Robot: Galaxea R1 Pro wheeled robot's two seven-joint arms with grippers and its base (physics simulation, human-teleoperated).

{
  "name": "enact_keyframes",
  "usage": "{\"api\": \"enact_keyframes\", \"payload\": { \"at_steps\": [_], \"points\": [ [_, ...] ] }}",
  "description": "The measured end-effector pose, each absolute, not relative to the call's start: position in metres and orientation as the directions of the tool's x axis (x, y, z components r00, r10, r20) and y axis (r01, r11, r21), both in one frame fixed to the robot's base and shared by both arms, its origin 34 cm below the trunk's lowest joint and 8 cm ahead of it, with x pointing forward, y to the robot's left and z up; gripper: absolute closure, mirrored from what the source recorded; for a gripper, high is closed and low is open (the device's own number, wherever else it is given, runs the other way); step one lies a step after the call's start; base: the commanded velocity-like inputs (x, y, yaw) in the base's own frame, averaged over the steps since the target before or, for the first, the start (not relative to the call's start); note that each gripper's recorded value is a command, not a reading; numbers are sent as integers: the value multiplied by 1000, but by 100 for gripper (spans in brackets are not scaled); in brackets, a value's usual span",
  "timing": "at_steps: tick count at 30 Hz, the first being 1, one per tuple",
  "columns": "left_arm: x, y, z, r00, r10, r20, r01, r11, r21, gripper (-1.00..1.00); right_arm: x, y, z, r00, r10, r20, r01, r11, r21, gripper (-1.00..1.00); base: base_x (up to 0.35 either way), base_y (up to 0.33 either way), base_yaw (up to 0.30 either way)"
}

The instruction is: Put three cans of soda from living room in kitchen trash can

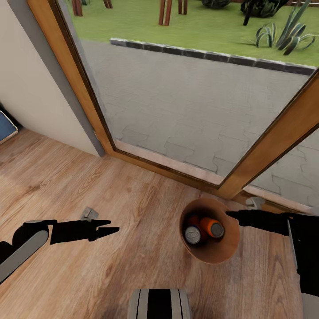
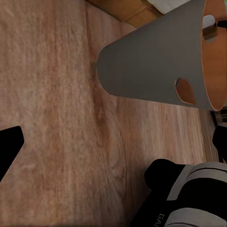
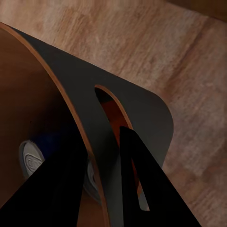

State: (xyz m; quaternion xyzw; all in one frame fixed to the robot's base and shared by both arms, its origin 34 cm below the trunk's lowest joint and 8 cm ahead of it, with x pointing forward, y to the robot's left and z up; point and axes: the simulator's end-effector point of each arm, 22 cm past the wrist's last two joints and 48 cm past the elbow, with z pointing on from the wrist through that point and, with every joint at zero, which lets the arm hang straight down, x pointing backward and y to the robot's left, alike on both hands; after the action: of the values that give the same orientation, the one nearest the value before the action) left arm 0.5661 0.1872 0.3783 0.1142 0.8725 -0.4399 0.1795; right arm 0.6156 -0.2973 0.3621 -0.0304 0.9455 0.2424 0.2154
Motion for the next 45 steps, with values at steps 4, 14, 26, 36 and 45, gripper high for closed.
{"api": "enact_keyframes", "payload": {
  "at_steps": [4, 14, 26, 36, 45],
  "points": [
    [565, 188, 378, -912, 42, -409, 354, 587, -728, -100, 617, -293, 366, -902, 61, -428, -164, 867, 470, 100, 0, 0, 0],
    [565, 197, 364, -925, 19, -381, 313, 606, -731, -100, 616, -294, 366, -903, 59, -427, -165, 868, 469, 100, 0, 0, 0],
    [566, 198, 363, -925, 15, -380, 310, 607, -732, -100, 637, -287, 371, -894, 78, -441, -167, 856, 490, 100, 0, 0, 0],
    [564, 201, 357, -930, 10, -367, 295, 615, -731, -100, 636, -284, 367, -898, 79, -433, -165, 851, 498, 100, 0, 0, 0],
    [564, 204, 354, -933, 7, -359, 286, 620, -731, -100, 636, -283, 368, -897, 79, -435, -167, 850, 499, 100, 0, 0, 0]
  ]
}}
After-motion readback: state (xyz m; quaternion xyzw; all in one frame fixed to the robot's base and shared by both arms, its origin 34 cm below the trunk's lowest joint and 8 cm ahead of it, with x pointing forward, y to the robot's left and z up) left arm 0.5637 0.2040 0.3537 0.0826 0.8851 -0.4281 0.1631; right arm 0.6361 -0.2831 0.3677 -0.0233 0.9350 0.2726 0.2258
